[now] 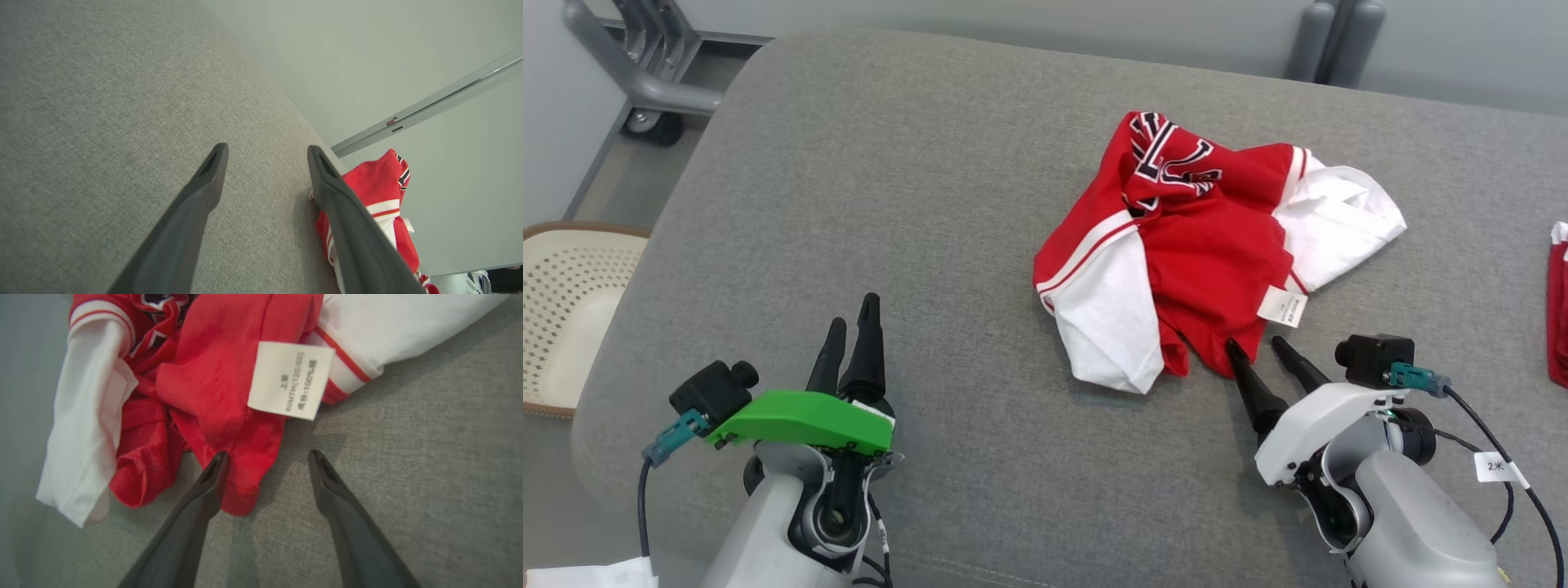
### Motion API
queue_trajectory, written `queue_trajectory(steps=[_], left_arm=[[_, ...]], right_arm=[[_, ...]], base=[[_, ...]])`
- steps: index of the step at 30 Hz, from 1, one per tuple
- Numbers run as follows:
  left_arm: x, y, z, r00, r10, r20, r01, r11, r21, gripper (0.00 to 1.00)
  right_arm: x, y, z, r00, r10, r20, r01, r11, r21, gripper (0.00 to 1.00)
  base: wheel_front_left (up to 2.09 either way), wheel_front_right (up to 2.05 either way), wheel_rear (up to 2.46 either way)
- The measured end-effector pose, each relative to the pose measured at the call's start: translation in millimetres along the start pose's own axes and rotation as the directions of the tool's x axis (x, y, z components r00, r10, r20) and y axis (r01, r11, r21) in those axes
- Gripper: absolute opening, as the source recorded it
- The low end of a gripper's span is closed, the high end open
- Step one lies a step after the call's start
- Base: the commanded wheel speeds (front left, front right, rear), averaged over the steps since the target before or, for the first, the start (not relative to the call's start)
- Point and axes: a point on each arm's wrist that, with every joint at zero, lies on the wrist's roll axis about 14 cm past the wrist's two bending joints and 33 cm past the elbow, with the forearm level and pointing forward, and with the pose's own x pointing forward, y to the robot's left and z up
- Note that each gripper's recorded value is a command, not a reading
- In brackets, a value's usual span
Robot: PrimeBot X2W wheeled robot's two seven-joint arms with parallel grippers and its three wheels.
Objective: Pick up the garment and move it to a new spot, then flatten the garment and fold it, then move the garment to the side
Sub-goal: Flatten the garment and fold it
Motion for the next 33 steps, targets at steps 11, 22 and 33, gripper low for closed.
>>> queue_trajectory(steps=[11,22,33], left_arm=[[-27,28,34,0.991,0.072,0.115,-0.073,0.997,0.002,1.00],[-29,15,30,0.993,0.028,0.111,-0.028,1.000,-0.003,1.00],[-30,-9,15,0.996,-0.051,0.072,0.051,0.999,-0.006,1.00]], right_arm=[[34,41,1,0.990,0.138,-0.026,-0.139,0.988,-0.068,0.00],[30,24,93,0.963,0.155,0.218,-0.107,0.970,-0.220,0.00],[4,46,149,0.925,0.271,0.268,-0.128,0.883,-0.451,0.00]], base=[[0.00,0.00,0.00],[0.00,0.00,0.00],[0.00,0.00,0.00]])
